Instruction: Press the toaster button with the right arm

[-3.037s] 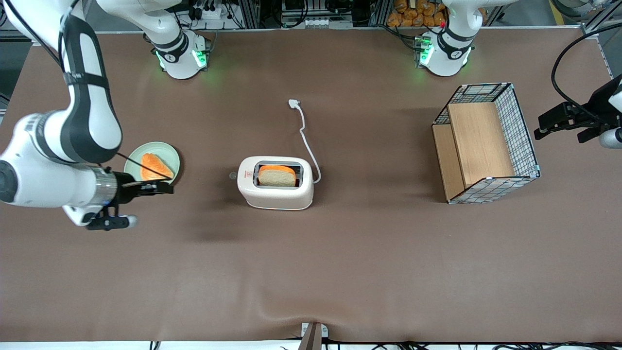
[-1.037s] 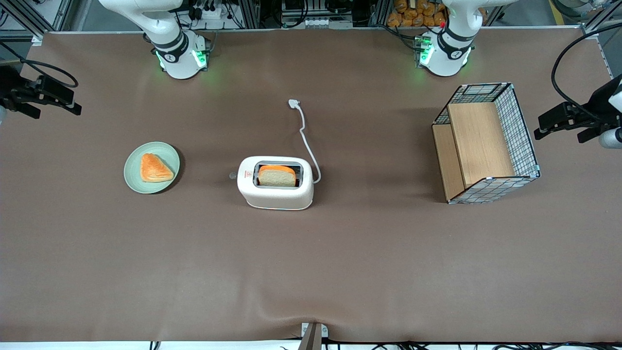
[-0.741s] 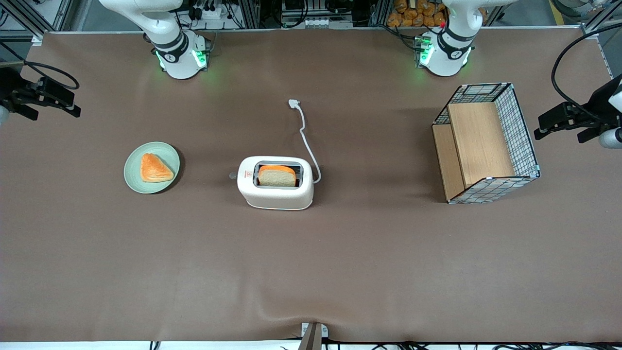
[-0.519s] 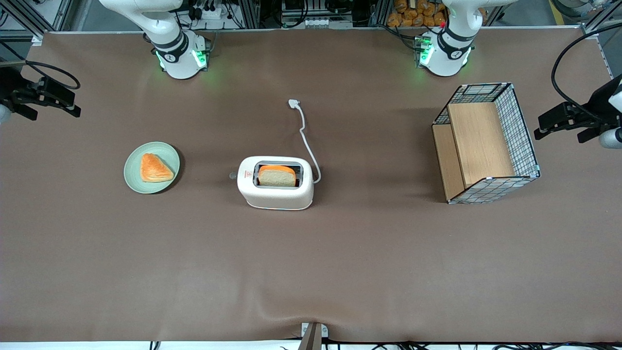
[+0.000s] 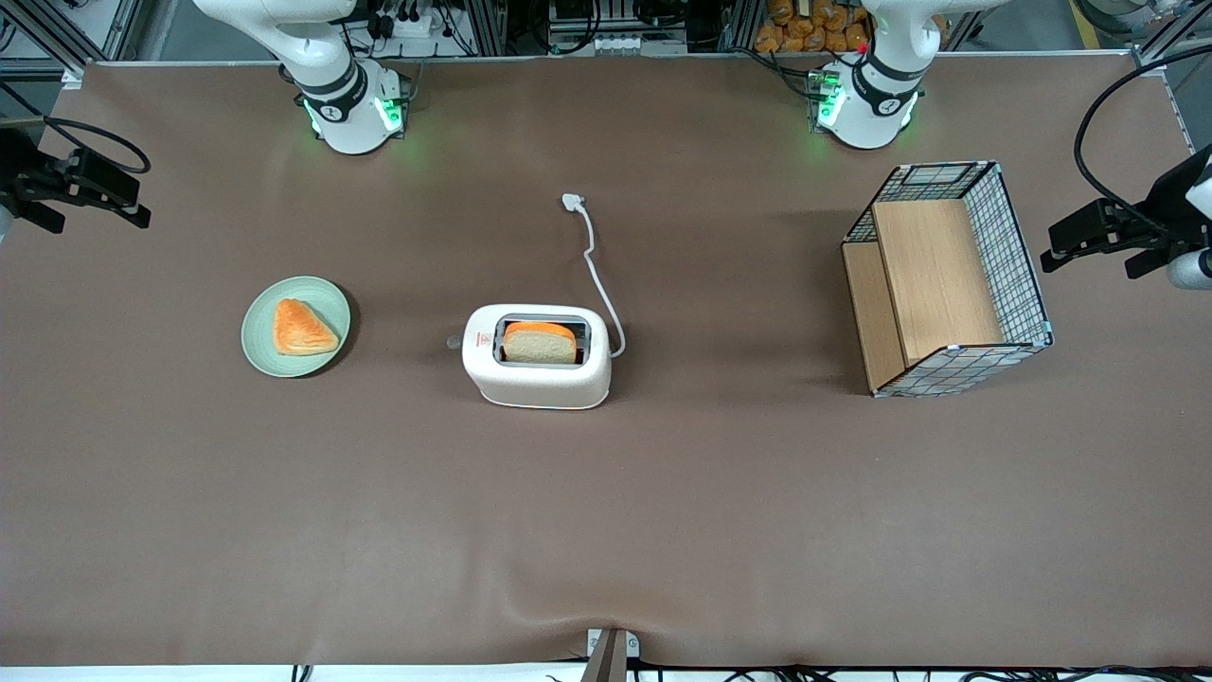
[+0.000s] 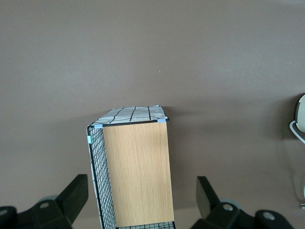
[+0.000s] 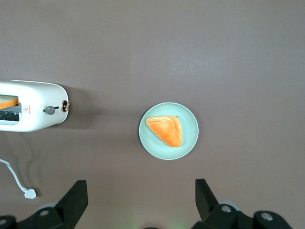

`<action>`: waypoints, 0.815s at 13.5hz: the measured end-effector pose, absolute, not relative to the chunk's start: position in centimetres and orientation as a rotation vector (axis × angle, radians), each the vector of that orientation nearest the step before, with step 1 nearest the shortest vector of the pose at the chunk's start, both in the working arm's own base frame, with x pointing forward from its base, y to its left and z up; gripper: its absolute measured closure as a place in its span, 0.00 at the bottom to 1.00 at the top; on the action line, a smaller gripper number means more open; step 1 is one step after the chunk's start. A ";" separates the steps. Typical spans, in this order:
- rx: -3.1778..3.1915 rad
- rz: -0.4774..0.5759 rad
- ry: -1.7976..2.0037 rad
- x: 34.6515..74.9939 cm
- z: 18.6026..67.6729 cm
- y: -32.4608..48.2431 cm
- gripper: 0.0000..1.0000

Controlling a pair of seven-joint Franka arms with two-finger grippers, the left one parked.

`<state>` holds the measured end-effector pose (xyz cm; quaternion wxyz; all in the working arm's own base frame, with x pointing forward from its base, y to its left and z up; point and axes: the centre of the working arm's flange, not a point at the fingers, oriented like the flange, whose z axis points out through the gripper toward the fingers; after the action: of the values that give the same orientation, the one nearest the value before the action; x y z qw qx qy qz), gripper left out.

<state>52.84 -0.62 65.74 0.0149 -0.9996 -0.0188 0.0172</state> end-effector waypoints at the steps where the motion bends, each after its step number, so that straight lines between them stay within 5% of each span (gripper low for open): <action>1: -3.112 0.054 -0.058 52.8 65.7 -0.6 0.00; 11: -3.115 0.056 -0.022 52.8 65.7 -1.9 0.00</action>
<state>52.83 -1.88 65.66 0.0128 -0.9997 -0.0070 0.0179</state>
